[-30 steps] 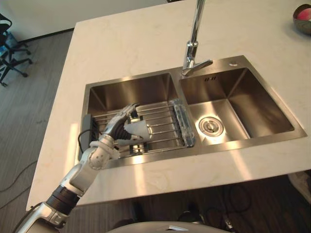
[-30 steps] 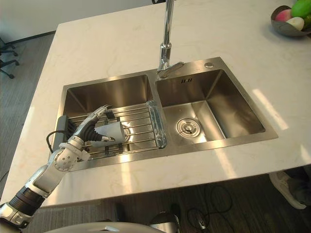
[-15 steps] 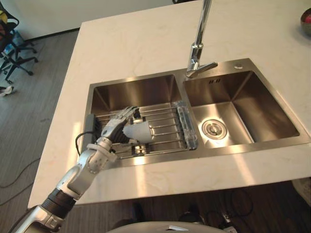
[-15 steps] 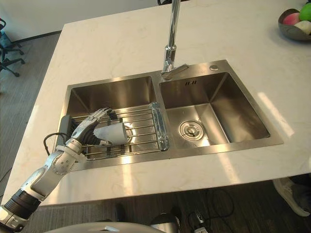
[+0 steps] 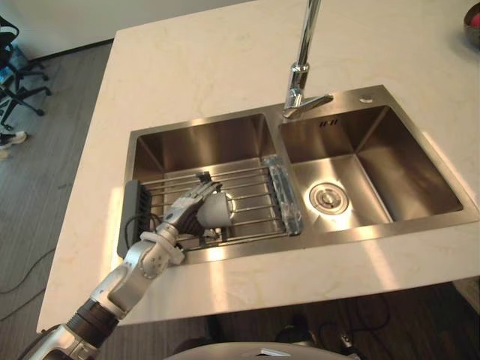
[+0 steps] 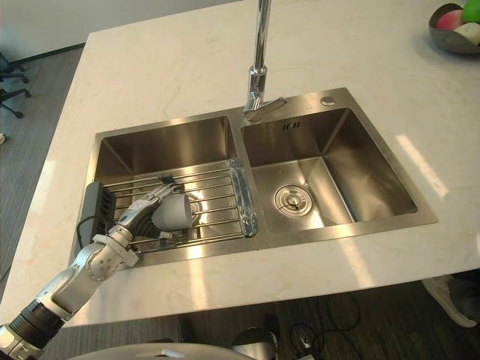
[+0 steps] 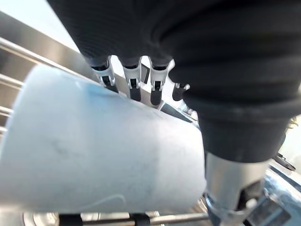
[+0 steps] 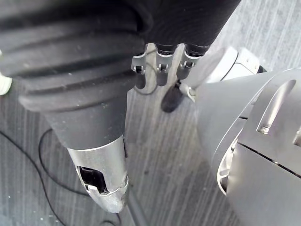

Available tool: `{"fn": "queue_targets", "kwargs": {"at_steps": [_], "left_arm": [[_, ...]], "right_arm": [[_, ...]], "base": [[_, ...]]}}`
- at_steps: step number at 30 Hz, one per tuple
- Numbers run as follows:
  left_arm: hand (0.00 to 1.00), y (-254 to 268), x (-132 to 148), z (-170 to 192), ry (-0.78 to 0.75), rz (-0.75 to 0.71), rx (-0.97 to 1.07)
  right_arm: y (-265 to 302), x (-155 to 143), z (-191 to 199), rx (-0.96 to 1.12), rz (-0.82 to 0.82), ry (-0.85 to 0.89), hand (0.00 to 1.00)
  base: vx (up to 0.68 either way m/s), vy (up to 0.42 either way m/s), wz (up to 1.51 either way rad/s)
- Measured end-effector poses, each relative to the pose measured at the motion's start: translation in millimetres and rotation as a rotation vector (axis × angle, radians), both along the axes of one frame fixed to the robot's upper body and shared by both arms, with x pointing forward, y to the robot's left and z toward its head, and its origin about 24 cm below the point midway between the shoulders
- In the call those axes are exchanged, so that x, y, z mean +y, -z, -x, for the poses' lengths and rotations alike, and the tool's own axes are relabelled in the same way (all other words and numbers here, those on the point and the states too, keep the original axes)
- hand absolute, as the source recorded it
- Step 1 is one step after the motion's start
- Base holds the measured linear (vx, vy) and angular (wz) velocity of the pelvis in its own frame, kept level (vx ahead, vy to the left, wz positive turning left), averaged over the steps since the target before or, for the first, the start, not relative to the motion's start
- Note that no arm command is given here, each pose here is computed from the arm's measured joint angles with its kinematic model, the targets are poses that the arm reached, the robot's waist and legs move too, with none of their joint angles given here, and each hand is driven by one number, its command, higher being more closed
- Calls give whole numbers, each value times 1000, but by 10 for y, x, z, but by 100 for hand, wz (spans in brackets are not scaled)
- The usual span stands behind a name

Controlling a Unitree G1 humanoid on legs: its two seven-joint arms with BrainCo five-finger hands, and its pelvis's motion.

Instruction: Walk over to the sink, pick up the cup, carry it to the dishwasher, place the cup inside the dishwasher, then close the dishwasher door

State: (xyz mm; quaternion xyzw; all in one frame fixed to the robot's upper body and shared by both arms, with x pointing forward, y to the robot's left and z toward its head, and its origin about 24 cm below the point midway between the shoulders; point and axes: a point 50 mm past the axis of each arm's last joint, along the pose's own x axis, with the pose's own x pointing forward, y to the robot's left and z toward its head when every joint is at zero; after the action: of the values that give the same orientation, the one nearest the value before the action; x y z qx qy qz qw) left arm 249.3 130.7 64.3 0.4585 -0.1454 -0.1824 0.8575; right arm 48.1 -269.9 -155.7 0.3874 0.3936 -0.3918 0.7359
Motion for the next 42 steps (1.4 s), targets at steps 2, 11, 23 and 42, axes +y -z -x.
{"fn": "queue_targets", "kwargs": {"at_steps": [2,11,23,42], "left_arm": [[0,-8,14,-3,-18,5,-23],[0,74,128,-40,-65,-67,-19],[0,113,106,-97,-35,-177,19],[100,191,111,-230,-14,-324,137]], "right_arm": [[3,13,-6,1,-2,-10,0],[11,20,45,15,-7,-8,0],[20,56,27,18,-14,-45,0],[34,120,0,26,-38,-100,0]], "base": [[0,0,0],[-18,-7,-10],[-2,-1,0],[-3,-1,-1]]}}
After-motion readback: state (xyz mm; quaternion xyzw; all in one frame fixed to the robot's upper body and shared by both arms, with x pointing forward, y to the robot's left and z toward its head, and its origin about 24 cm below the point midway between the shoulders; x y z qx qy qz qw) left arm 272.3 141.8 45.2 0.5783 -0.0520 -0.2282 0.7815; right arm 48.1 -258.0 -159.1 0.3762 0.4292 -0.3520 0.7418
